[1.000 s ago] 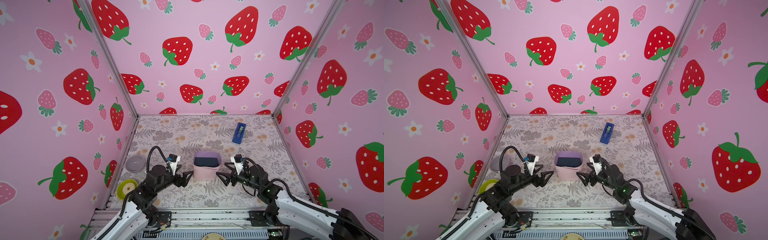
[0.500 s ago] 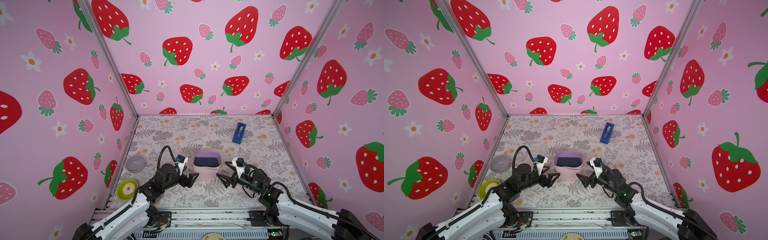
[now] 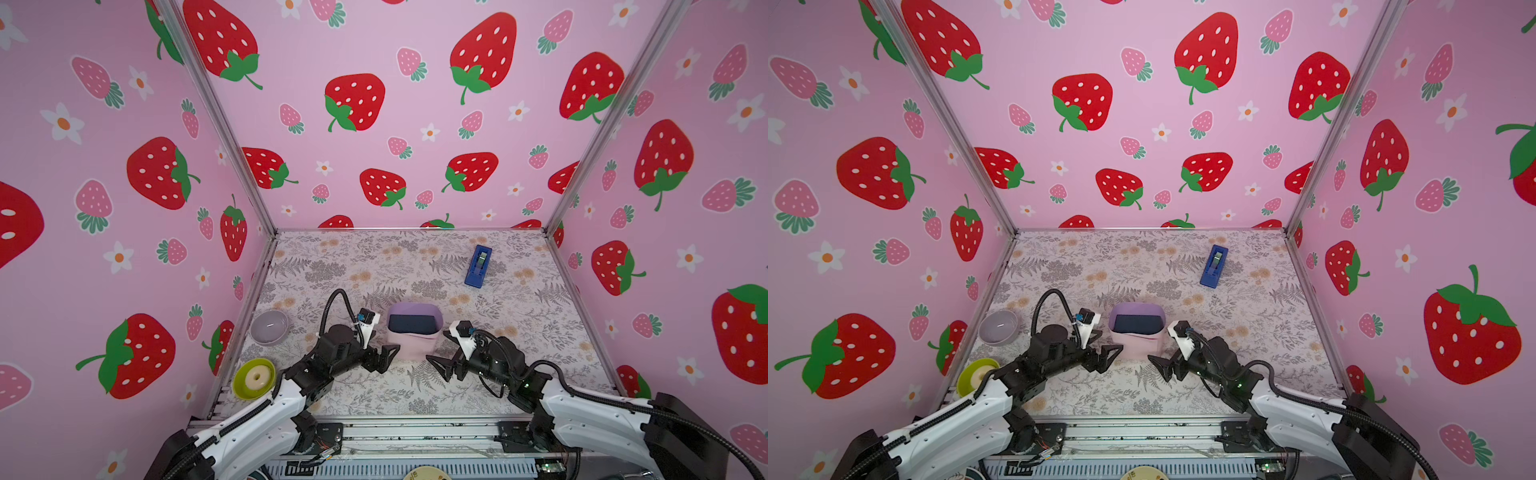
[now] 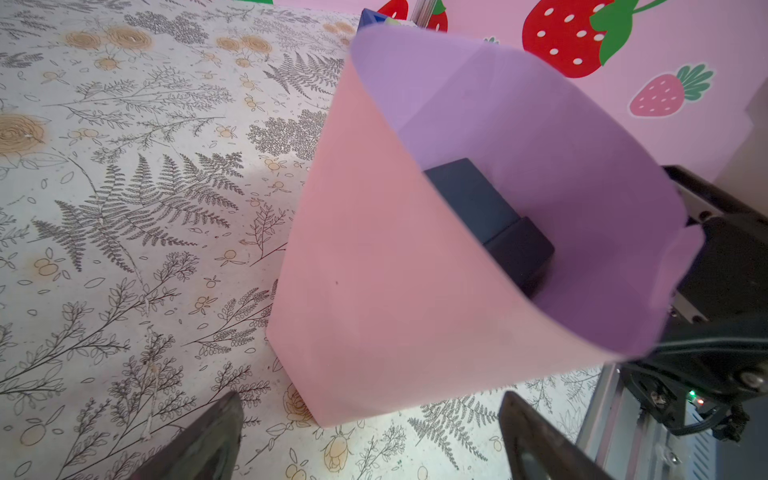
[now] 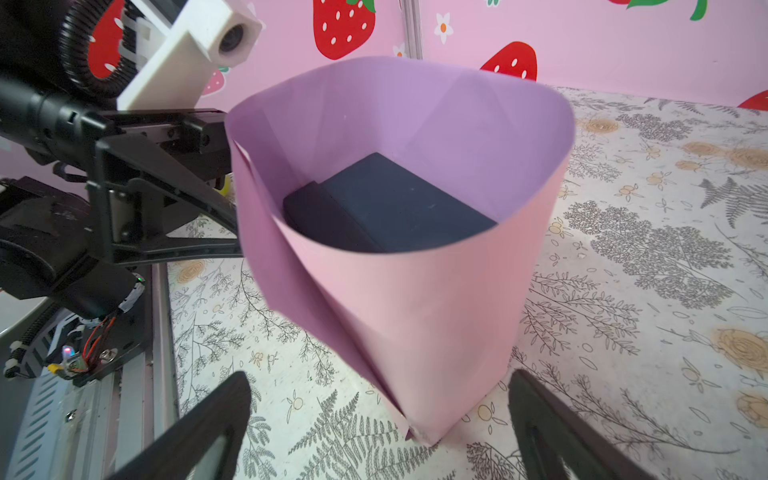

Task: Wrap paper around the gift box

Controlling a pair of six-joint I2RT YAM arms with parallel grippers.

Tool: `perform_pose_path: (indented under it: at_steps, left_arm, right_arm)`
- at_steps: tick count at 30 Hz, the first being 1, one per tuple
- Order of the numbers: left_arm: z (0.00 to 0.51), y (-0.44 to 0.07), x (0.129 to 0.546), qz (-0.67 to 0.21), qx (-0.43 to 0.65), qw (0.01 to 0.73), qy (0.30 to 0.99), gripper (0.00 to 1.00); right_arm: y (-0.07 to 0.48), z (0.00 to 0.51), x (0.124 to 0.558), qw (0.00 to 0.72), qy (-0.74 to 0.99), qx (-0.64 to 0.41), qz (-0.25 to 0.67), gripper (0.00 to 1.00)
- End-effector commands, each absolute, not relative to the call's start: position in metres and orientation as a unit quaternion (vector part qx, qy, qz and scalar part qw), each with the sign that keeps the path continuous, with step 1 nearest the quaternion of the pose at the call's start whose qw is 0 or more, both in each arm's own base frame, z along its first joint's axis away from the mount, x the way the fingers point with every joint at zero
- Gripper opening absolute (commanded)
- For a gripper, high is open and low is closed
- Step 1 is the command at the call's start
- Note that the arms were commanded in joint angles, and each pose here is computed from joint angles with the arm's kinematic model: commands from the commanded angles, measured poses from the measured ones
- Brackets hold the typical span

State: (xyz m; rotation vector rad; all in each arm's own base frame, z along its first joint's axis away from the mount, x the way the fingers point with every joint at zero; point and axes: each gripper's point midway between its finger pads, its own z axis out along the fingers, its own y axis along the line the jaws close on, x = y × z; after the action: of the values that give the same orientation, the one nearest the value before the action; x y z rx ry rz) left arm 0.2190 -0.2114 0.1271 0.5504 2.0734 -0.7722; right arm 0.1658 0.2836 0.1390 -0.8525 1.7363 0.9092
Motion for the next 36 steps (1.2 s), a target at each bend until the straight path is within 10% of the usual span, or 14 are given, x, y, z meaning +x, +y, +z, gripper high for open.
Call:
perform_pose_path:
  at_steps: [1, 36]
  left_arm:
    - [0.16, -0.226, 0.223, -0.342, 0.229, 0.439, 0.799, 0.97]
    - [0.162, -0.229, 0.258, -0.294, 0.186, 0.424, 0.836, 0.94]
  right_arm:
    - [0.29, 0.158, 0.172, 0.503, 0.698, -0.342, 0.378, 0.98]
    - [0.298, 0.148, 0.218, 0.465, 0.785, -0.189, 0.364, 0.93]
